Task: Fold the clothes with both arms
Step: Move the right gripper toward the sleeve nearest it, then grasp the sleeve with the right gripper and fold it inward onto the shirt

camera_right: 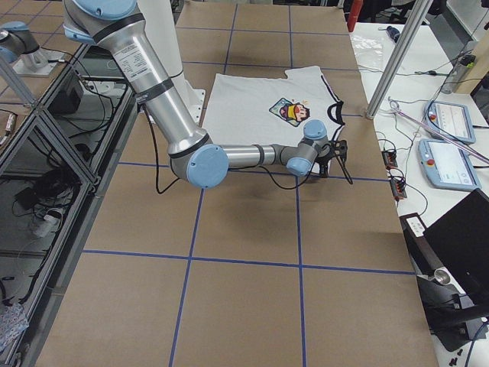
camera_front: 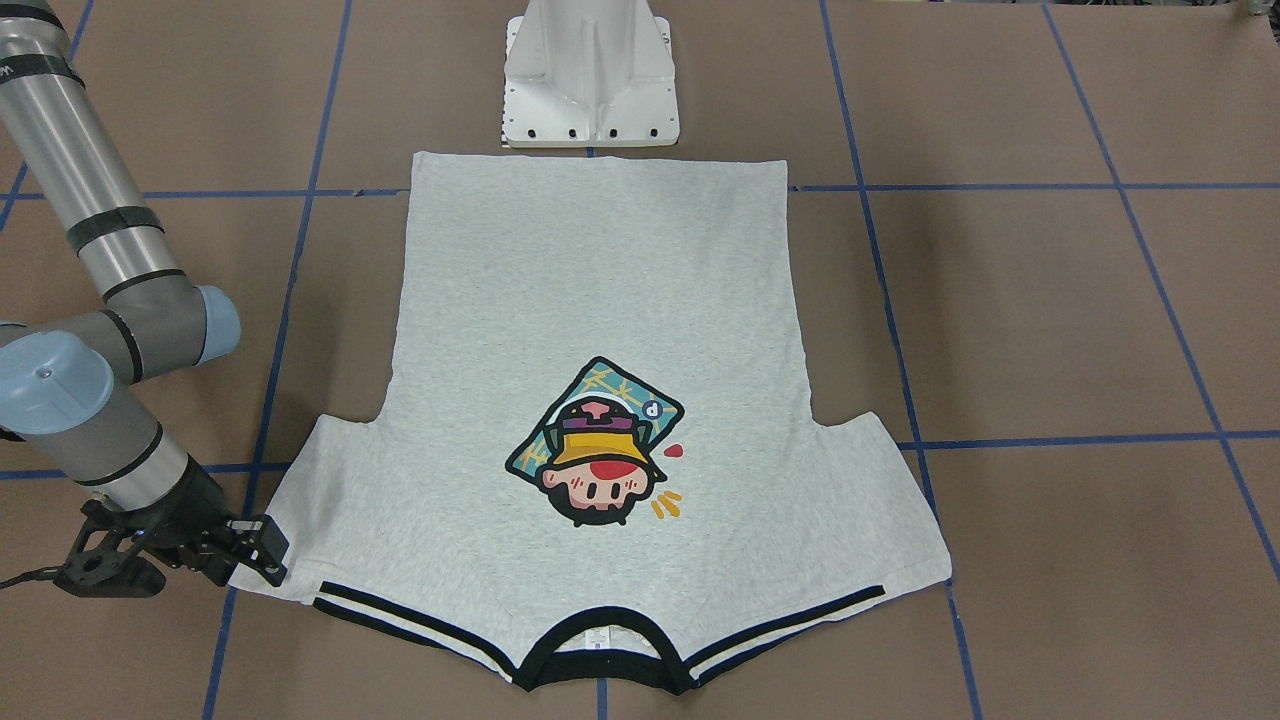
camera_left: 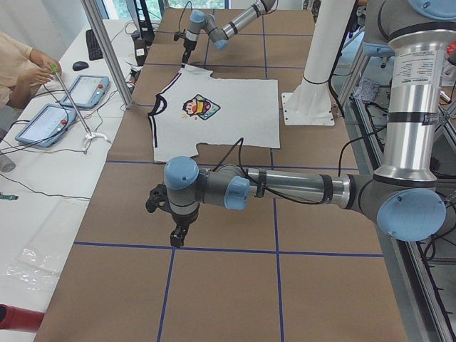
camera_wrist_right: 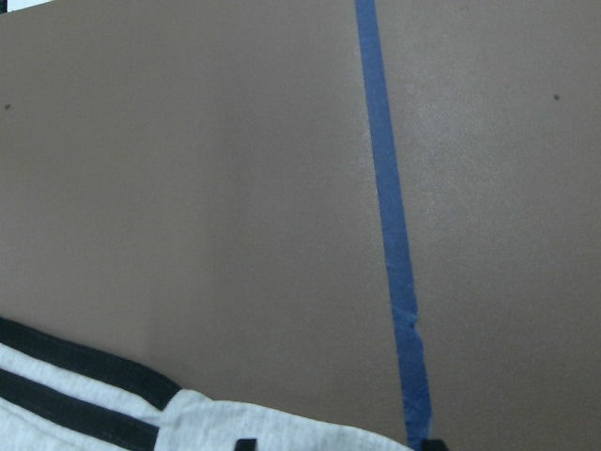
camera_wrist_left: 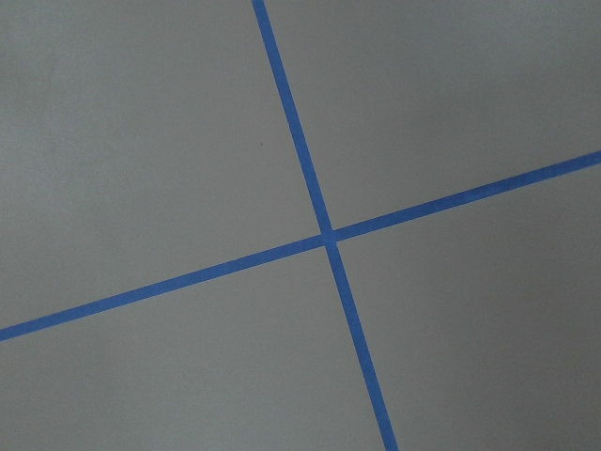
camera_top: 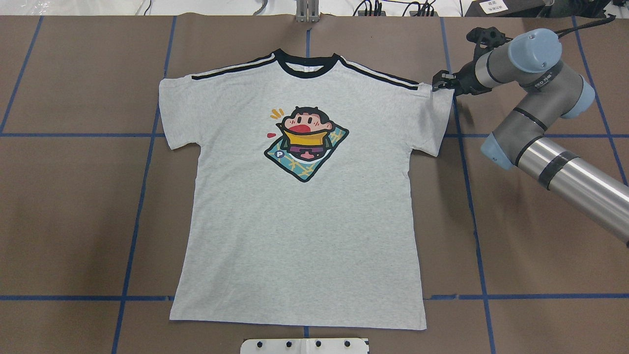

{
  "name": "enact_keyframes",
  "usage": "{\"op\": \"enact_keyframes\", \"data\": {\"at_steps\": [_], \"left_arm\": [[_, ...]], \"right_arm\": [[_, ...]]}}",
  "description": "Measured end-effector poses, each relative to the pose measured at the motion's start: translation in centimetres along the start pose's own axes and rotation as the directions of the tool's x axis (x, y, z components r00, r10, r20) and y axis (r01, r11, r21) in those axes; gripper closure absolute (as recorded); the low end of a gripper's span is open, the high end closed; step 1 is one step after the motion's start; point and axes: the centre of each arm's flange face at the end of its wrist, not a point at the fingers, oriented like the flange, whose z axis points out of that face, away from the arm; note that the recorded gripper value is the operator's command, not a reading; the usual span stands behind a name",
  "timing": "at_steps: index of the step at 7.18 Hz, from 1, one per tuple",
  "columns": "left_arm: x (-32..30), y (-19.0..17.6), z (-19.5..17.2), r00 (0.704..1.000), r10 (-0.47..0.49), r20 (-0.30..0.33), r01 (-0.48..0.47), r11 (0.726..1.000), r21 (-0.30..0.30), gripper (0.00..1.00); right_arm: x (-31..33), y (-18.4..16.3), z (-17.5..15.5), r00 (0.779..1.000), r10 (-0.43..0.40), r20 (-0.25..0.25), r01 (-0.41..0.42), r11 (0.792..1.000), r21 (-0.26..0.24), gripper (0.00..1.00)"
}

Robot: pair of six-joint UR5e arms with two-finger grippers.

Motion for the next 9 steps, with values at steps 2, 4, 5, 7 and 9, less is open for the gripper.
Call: {"op": "enact_keyframes", "data": {"at_steps": [2,4,5,7,9], "left_arm": [[0.0,0.0,0.0,1.000,0.000,0.000,0.000,1.000,0.000,0.00],[0.0,0.1,0.0,1.000,-0.001,-0.001,0.001,1.000,0.000,0.00],[0.0,0.1,0.0,1.000,-0.001,-0.001,0.001,1.000,0.000,0.00],[0.2,0.0,-0.3,1.000,0.003,0.000,-0.003,1.000,0.006,0.00],[0.5,0.0,-0.8,1.000,0.007,0.001,-0.007,1.000,0.012,0.00]], "right_arm": [[0.0,-0.1,0.0,1.000,0.002,0.000,-0.002,1.000,0.000,1.00],[-0.9,-0.4,-0.8,1.000,-0.003,0.020,0.003,1.000,0.005,1.00],[-2.4,-0.5,-1.9,0.999,-0.006,0.053,0.006,1.000,0.002,1.00],[-8.6,0.7,-5.2,0.991,0.041,0.126,-0.036,0.998,-0.042,1.00],[-17.5,2.1,-6.6,0.985,0.130,0.115,-0.121,0.989,-0.082,1.00]]}}
